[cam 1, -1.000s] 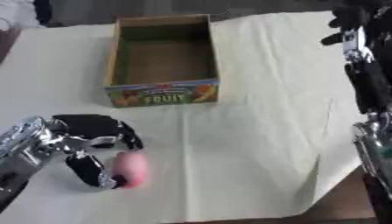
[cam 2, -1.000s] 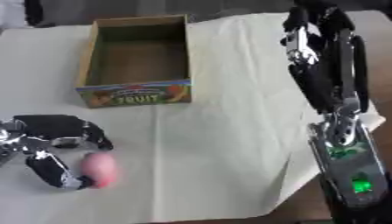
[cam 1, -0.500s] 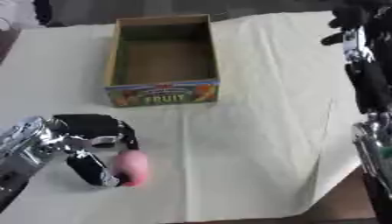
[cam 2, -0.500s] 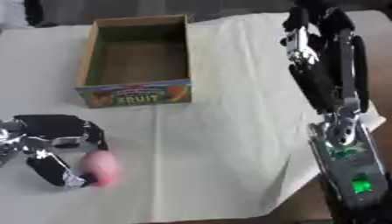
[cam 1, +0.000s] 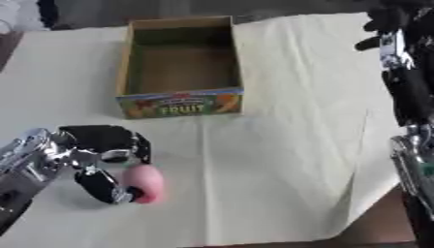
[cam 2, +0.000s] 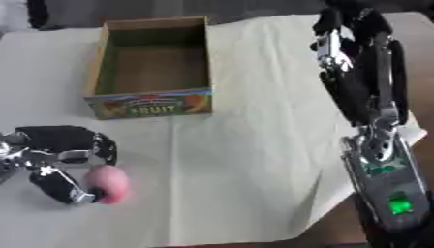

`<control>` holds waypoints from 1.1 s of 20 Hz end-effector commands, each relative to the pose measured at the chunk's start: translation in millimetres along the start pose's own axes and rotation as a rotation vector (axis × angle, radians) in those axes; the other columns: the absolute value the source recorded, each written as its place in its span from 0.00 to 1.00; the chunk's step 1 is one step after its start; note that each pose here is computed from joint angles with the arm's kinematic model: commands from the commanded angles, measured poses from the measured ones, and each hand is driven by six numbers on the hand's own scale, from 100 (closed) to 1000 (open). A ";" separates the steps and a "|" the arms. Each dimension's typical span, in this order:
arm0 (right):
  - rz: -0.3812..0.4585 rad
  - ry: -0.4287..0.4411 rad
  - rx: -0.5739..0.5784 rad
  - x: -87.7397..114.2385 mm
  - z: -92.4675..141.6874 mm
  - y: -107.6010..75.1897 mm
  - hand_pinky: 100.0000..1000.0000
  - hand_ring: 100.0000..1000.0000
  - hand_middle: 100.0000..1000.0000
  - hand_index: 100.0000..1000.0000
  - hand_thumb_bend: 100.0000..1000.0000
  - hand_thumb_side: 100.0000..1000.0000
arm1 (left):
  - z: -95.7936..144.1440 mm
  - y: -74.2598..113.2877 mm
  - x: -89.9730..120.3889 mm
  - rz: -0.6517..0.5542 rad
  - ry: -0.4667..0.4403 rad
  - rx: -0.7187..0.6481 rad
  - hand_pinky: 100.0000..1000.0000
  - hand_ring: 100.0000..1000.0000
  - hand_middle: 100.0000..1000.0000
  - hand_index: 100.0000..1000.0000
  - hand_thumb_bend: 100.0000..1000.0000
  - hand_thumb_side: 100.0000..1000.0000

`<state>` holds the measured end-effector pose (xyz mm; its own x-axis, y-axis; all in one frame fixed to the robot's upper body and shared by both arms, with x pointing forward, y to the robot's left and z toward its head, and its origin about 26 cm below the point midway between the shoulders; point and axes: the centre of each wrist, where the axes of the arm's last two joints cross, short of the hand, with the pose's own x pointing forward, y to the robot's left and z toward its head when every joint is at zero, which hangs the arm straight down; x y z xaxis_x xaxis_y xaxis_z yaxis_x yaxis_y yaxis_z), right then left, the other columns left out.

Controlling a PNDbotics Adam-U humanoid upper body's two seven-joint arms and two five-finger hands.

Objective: Pick up objects on the table and place them in the box.

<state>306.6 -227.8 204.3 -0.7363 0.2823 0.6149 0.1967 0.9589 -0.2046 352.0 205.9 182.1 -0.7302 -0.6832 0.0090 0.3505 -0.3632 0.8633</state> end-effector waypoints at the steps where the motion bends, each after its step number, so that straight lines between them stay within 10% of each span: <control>1: -0.002 -0.033 0.005 6.9 -4.1 -1.7 0.49 0.77 0.47 0.75 0.04 0.58 | 7.0 10.2 1.6 -0.013 0.000 0.018 0.70 0.75 0.65 0.60 0.12 0.17; 22: 0.002 -0.030 0.006 6.3 -3.4 -2.7 0.49 0.77 0.47 0.75 0.04 0.58 | 57.1 43.7 20.9 0.032 -0.077 0.191 0.69 0.73 0.62 0.51 0.03 0.04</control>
<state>306.5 -227.8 204.0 -0.7369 0.2818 0.6144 0.1946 0.9589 -0.2064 322.2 205.6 235.2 -0.7696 -0.6312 0.0962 0.2927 -0.2149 0.9318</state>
